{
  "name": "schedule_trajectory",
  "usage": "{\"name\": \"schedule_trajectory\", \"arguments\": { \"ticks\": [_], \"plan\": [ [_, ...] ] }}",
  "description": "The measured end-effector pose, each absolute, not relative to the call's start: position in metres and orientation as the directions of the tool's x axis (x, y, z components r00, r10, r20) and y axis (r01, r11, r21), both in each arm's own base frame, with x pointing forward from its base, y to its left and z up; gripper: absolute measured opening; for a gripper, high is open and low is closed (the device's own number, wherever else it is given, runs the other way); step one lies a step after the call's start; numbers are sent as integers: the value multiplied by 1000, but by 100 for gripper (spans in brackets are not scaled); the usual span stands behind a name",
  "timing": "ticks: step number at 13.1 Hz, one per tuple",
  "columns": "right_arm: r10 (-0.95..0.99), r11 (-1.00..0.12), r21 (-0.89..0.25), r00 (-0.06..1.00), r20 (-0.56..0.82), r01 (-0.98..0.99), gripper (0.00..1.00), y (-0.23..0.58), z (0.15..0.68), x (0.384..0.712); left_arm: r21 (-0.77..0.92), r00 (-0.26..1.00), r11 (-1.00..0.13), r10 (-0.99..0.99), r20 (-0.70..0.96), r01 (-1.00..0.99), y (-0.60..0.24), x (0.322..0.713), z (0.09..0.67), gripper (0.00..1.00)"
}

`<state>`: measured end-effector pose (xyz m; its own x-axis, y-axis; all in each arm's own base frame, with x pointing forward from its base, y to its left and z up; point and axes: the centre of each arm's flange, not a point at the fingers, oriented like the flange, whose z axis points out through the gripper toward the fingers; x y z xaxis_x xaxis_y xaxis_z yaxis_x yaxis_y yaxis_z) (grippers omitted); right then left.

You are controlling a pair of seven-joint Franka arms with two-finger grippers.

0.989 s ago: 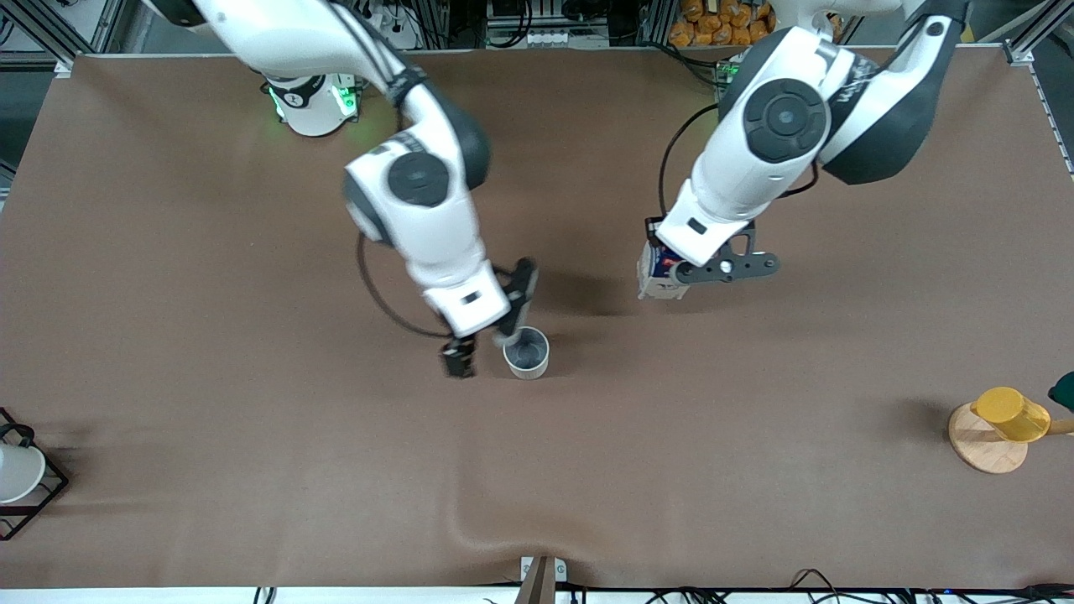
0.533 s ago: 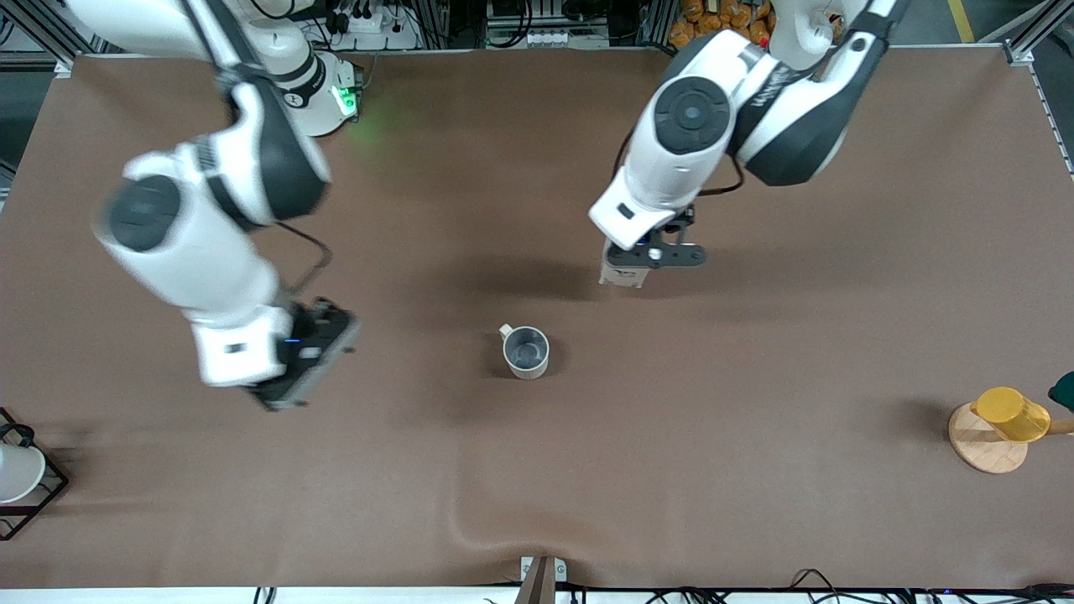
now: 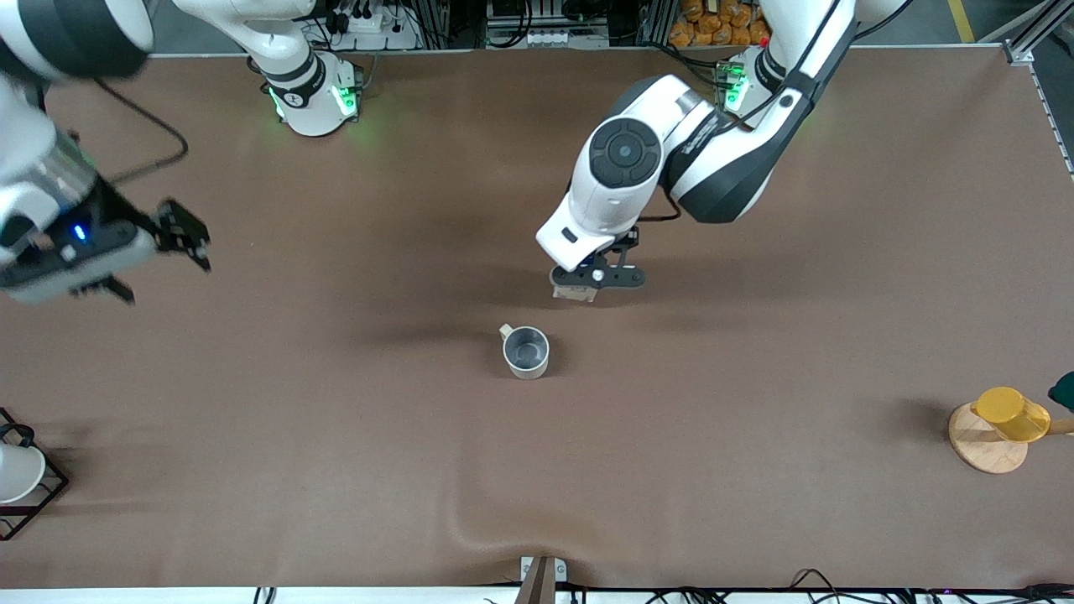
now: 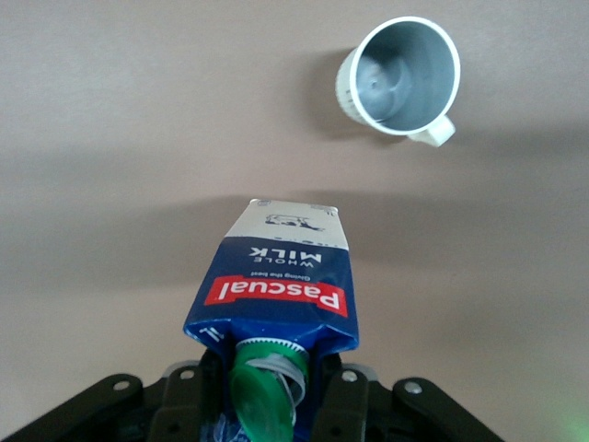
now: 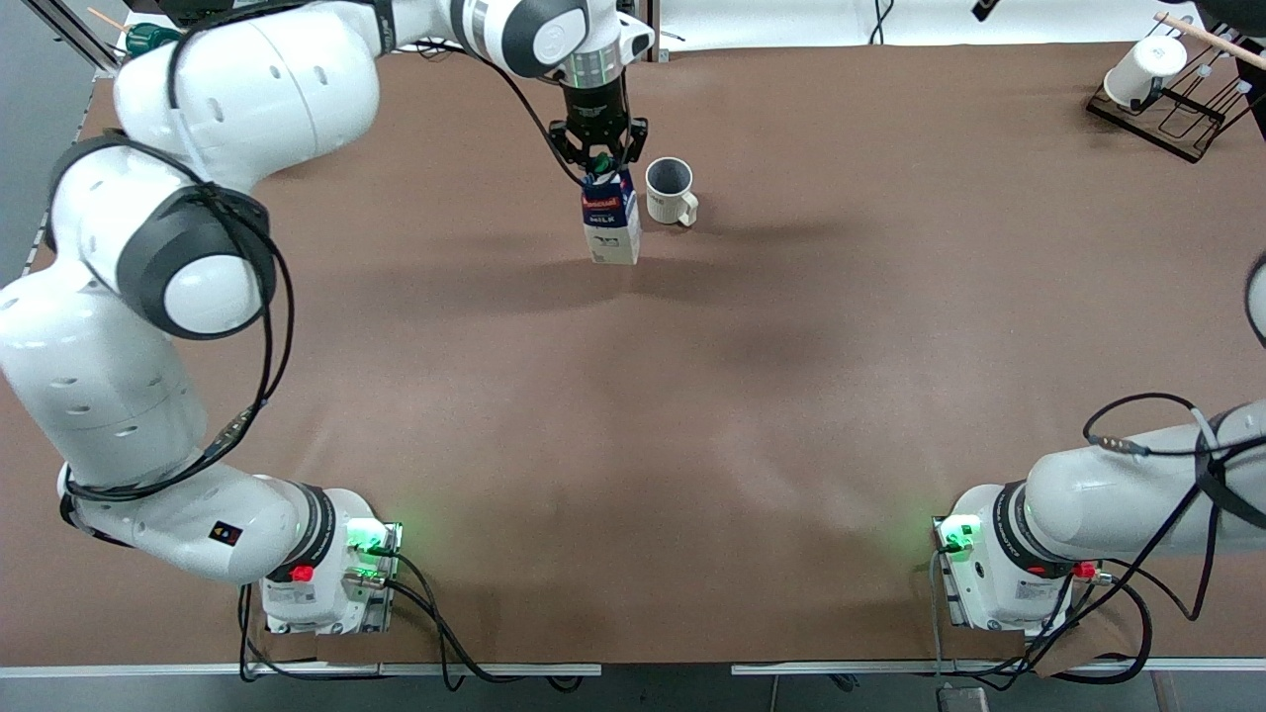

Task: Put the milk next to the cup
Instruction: 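Lower the milk carton beside the mug with the left gripper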

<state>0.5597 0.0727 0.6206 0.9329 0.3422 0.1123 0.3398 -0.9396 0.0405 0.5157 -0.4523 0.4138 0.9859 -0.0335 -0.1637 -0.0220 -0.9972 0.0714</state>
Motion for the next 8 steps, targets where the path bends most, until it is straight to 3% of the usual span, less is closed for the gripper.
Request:
{"name": "schedule_trajectory", "arguments": {
  "ticks": [3,8],
  "plan": [
    [175,-984,26,982,65,173,100,66,628,538,61,990,-997,-54,-130,-46,-464,524,402,41],
    [142,-990,24,988,53,141,100,53,625,539,111,995,-993,-61,-83,-51,-485,532,381,41]
  ]
}}
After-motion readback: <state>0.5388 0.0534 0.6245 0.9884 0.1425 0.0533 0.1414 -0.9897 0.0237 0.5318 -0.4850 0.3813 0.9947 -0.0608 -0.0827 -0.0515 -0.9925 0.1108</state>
